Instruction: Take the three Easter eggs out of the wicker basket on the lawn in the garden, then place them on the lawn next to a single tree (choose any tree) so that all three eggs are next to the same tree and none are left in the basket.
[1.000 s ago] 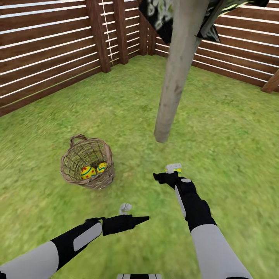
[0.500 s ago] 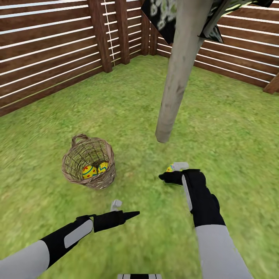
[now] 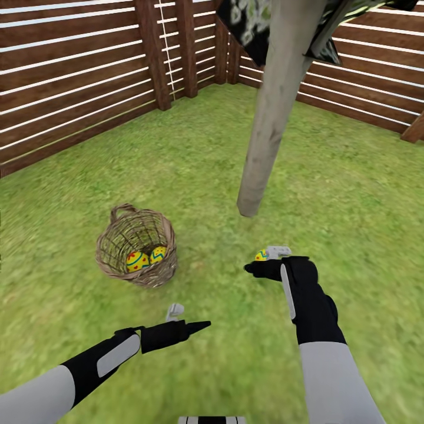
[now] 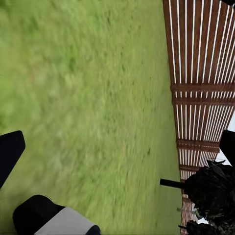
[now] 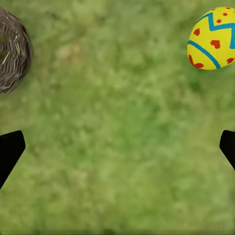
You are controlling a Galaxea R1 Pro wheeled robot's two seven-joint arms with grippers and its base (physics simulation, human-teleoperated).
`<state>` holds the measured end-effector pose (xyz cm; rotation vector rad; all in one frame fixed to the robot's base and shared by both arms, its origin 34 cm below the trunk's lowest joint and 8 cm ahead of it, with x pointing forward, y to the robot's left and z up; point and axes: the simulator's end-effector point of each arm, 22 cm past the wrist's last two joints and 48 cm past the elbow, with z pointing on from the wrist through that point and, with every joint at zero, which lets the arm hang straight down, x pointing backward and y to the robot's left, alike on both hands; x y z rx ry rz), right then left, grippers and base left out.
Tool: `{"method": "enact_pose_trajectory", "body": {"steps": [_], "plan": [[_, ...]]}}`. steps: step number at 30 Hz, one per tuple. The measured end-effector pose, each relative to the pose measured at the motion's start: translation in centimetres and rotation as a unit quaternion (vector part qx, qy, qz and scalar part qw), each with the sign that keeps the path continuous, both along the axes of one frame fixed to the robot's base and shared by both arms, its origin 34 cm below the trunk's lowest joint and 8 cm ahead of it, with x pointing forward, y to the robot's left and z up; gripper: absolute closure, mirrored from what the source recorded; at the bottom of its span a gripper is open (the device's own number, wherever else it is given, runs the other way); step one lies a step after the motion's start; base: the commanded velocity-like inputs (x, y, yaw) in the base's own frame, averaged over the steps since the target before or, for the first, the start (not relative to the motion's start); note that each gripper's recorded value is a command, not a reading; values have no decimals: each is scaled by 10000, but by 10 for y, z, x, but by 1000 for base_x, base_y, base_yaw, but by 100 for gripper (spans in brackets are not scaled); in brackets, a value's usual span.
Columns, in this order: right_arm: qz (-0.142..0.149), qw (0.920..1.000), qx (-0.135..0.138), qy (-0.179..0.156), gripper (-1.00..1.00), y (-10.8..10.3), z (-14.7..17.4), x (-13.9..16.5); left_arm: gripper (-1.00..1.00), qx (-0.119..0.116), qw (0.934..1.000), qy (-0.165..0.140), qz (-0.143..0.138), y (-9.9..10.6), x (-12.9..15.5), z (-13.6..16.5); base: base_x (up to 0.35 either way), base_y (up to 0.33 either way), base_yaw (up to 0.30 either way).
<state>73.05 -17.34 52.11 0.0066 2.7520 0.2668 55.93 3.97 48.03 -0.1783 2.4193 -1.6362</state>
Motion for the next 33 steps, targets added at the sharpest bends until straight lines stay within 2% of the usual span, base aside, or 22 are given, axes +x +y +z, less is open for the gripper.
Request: {"method": "enact_pose_trajectory", "body": {"steps": [12, 18, 24, 33], "plan": [[2, 10000, 6, 84, -100, 0, -6, -10, -100, -35, 10000, 0, -24, -5, -1, 2, 0, 187, 102], [3, 9999, 9, 100, -100, 1, -8, -11, -100, -31, 10000, 17, -21, -4, -2, 0, 10, 269, 231], [1, 9999, 6, 120, -100, 0, -10, -12, -100, -17, 10000, 8, -7, -3, -2, -1, 178, 210, 220], [-2, 9999, -6, 125, -100, 0, -11, -13, -100, -29, 10000, 8, -14, -5, -2, -1, 203, 181, 20]]}}
